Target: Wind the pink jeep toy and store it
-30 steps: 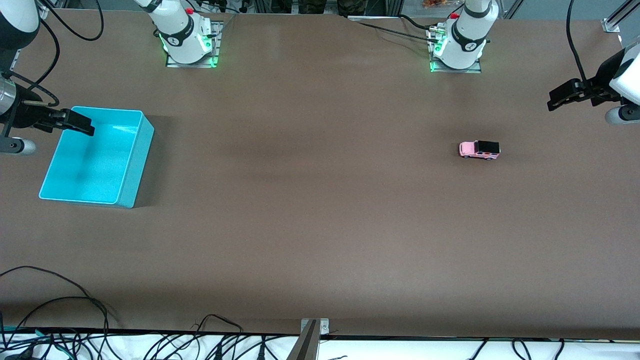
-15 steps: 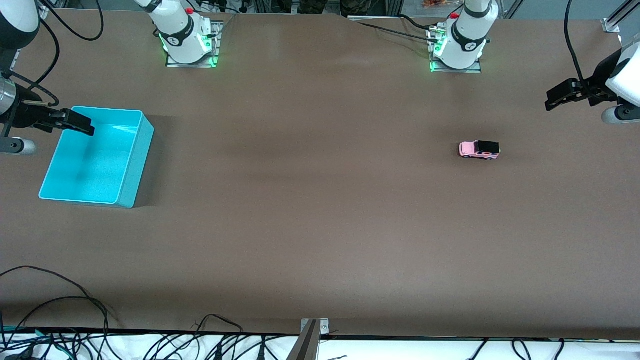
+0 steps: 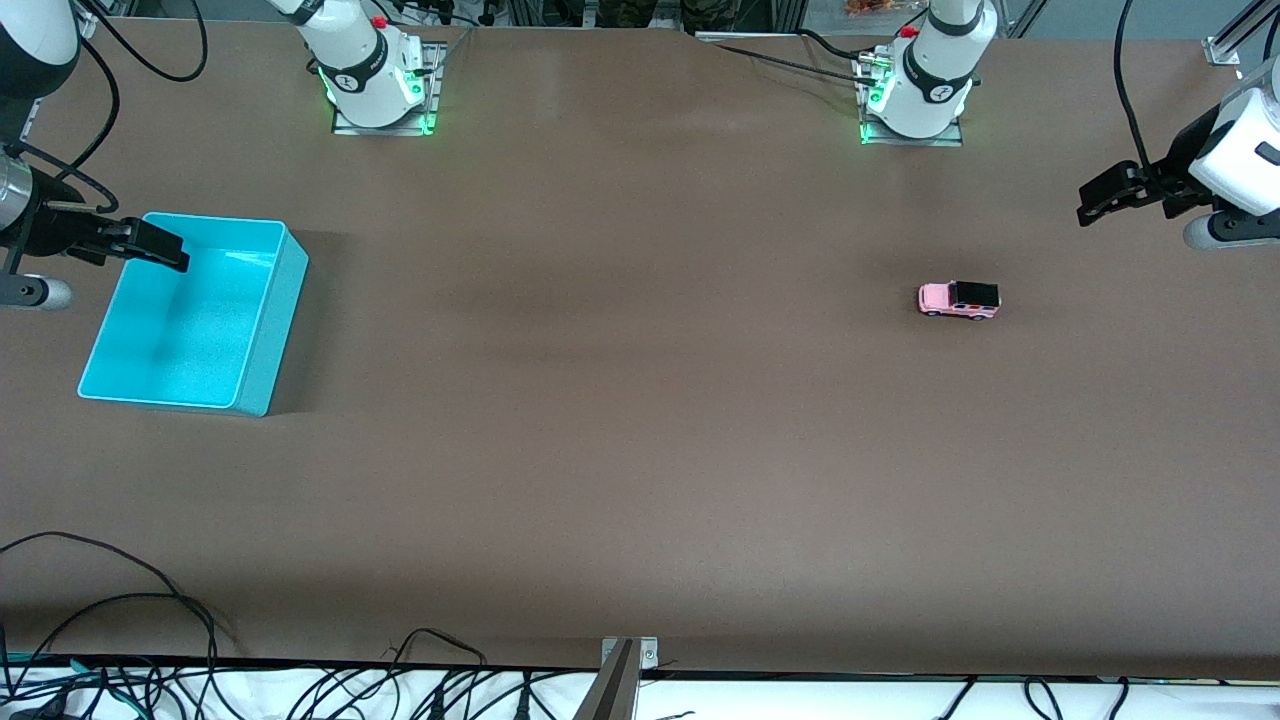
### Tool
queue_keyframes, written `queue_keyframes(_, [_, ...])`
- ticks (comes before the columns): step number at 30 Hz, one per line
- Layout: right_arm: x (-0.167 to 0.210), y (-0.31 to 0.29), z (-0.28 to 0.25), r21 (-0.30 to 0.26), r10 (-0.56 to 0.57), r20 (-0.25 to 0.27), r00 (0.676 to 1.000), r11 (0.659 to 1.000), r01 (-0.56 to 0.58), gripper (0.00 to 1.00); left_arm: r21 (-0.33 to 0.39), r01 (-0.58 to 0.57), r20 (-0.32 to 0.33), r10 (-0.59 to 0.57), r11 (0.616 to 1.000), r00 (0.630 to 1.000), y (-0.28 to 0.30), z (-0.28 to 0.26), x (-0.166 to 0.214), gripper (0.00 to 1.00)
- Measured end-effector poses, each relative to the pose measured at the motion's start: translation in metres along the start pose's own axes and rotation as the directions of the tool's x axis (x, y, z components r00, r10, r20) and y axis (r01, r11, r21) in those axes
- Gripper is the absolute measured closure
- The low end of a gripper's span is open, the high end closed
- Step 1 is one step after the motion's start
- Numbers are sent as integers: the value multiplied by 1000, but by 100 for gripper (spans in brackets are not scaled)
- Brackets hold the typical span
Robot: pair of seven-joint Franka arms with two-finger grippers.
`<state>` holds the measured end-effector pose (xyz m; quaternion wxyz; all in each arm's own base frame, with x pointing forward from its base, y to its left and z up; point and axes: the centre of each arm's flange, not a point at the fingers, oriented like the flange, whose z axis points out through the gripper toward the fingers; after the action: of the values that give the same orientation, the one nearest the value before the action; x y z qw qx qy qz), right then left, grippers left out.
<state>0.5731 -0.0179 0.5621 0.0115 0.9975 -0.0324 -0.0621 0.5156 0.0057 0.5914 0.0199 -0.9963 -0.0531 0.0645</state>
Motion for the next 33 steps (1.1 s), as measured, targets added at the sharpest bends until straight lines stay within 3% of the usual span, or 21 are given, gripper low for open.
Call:
queue_keyframes(22, [0,0,0,0,0,0,1000,1000,0,0,-15,56,-47,-57,998,997,-29,117,6,0])
queue_keyframes(33, [0,0,0,0,0,0,1000,1000,0,0,-13,45,-64,-45,999,997,-23,111,1,0])
